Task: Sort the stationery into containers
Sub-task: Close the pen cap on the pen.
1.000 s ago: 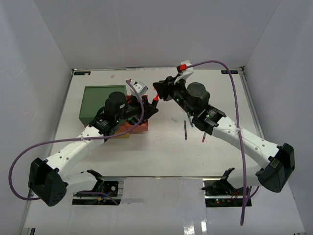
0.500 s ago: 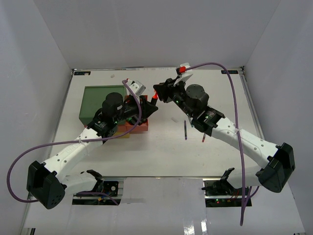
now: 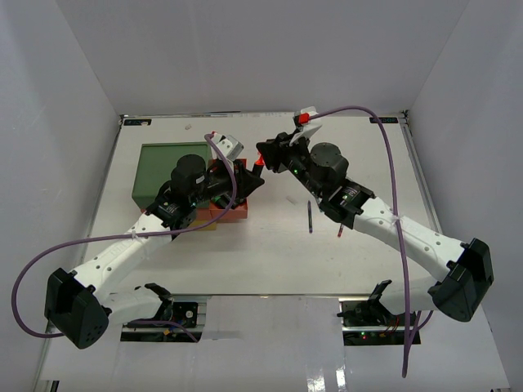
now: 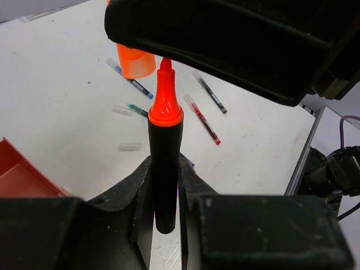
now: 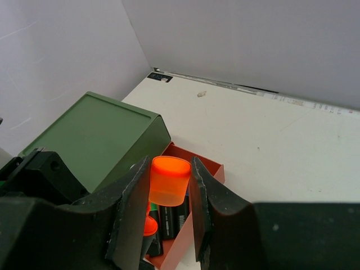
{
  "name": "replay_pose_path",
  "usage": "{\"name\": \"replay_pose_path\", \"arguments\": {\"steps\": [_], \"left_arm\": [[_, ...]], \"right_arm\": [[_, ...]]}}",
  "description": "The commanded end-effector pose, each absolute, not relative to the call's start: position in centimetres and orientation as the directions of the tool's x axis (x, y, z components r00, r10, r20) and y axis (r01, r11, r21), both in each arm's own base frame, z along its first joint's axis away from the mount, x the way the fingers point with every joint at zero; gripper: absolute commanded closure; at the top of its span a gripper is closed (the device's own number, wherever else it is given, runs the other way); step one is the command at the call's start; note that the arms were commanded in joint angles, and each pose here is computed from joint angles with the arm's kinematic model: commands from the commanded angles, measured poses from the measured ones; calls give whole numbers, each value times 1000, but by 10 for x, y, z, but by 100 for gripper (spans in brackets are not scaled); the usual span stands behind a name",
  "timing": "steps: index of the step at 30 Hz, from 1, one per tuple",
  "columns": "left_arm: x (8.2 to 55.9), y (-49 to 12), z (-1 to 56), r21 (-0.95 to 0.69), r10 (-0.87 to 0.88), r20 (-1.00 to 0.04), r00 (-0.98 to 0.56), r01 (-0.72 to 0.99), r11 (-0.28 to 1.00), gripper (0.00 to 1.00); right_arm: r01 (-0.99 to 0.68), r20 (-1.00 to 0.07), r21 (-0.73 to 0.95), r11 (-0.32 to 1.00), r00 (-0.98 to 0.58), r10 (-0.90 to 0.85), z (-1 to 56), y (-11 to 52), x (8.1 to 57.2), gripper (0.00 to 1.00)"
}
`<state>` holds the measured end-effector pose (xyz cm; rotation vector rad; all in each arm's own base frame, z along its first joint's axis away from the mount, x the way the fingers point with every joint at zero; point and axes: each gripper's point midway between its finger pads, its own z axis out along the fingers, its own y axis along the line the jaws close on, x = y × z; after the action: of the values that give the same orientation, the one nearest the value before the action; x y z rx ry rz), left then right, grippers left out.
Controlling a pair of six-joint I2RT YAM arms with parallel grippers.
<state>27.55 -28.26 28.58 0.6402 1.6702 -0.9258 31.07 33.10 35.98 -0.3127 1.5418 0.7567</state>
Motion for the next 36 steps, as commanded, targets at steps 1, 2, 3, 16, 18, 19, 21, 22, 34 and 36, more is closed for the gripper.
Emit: {"name": "replay_pose_path", "arguments": {"steps": [1, 2, 3, 16, 18, 19, 21, 22, 34, 36], "left_arm": [[272, -282, 296, -253, -59, -963, -264, 804, 539, 100], [273, -283, 295, -255, -59, -962, -266, 803, 539, 100], [273, -282, 295, -257, -60, -962, -268, 801, 541, 100], [273, -287, 288, -276, -42, -953, -300, 805, 526, 100], [274, -287, 287, -278, -42, -952, -303, 800, 531, 100], [275, -286, 287, -277, -44, -952, -302, 797, 537, 100], [275, -285, 287, -277, -44, -952, -302, 795, 540, 100], [276, -285, 287, -276, -45, -953, -301, 793, 544, 100], [275, -283, 291, -274, -64, -956, -287, 791, 547, 100], [274, -283, 293, -273, -70, -957, -281, 793, 545, 100]], "right_arm": [[-615, -948, 266, 742, -28, 317, 409, 320, 308, 92], [-614, -948, 266, 743, -27, 318, 410, 319, 308, 92], [-615, -949, 264, 743, -27, 315, 411, 319, 308, 92], [-618, -943, 275, 736, -23, 333, 415, 318, 306, 92], [-624, -943, 275, 732, -28, 331, 413, 319, 305, 92], [-626, -941, 279, 728, -29, 336, 413, 319, 304, 92], [-627, -942, 278, 728, -31, 334, 411, 319, 304, 92], [-623, -941, 280, 730, -27, 338, 412, 317, 304, 92], [-647, -947, 279, 710, -62, 316, 401, 323, 299, 92], [-655, -947, 282, 701, -72, 314, 397, 325, 297, 92]]}}
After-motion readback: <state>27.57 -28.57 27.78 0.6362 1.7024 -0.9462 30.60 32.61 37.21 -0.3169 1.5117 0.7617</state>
